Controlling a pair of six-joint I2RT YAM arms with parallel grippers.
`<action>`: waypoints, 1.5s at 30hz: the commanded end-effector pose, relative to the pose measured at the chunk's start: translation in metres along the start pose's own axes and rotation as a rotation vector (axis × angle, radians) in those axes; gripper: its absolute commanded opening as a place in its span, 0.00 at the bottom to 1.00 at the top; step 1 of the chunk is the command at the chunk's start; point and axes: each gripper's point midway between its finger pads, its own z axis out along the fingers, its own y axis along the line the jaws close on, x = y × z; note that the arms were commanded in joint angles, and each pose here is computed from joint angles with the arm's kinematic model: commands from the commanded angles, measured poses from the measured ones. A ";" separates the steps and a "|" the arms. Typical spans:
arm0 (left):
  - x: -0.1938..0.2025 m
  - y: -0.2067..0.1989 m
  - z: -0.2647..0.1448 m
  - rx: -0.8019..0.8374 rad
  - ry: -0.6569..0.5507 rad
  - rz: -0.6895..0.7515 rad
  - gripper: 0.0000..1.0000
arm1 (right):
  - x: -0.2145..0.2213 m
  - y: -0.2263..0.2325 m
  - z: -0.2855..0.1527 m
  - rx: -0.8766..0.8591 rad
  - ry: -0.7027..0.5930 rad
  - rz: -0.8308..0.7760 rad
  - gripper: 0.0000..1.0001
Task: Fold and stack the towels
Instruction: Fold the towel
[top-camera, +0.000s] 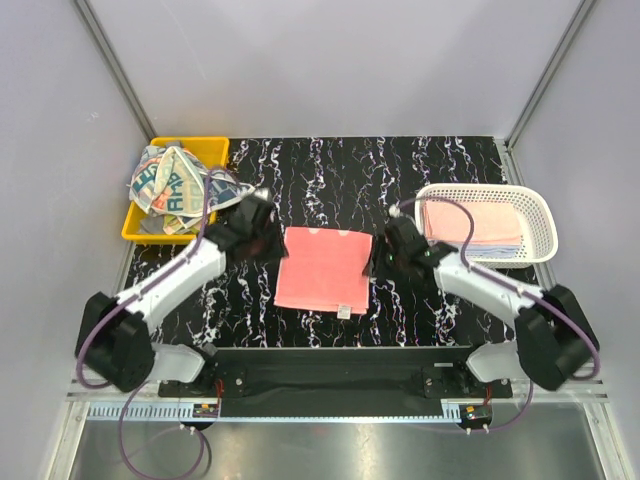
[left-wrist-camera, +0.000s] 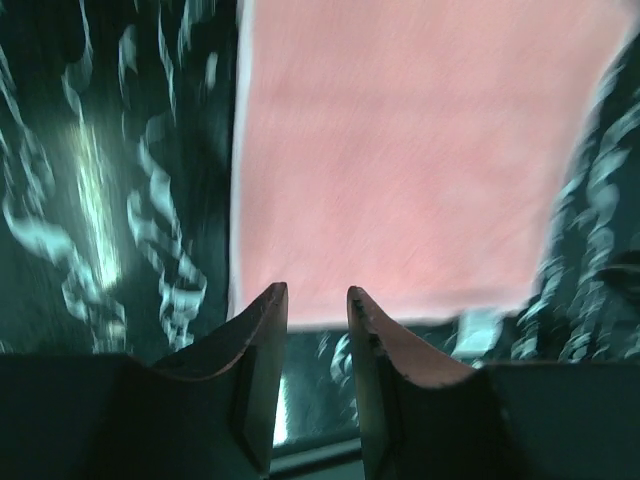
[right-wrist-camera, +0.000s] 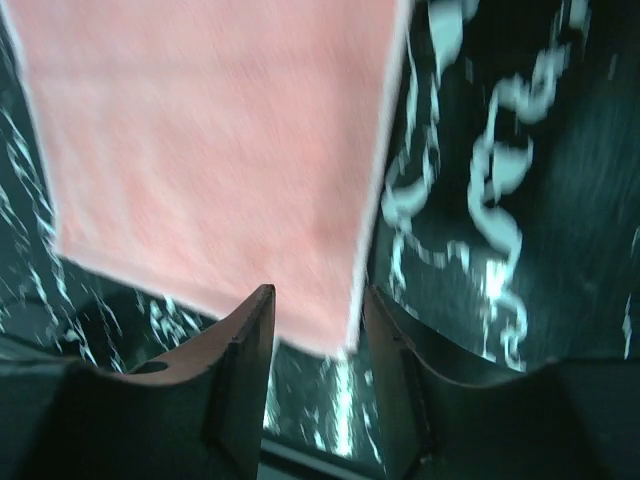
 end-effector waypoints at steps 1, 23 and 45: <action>-0.079 -0.006 0.002 0.008 -0.146 0.013 0.35 | -0.059 0.001 0.015 0.042 -0.085 -0.035 0.47; -0.119 0.012 0.119 0.009 -0.040 -0.010 0.40 | -0.133 -0.030 0.109 0.249 -0.052 -0.064 0.46; -0.118 0.048 0.142 -0.240 -0.038 0.031 0.40 | -0.149 -0.031 0.127 0.232 -0.061 -0.105 0.42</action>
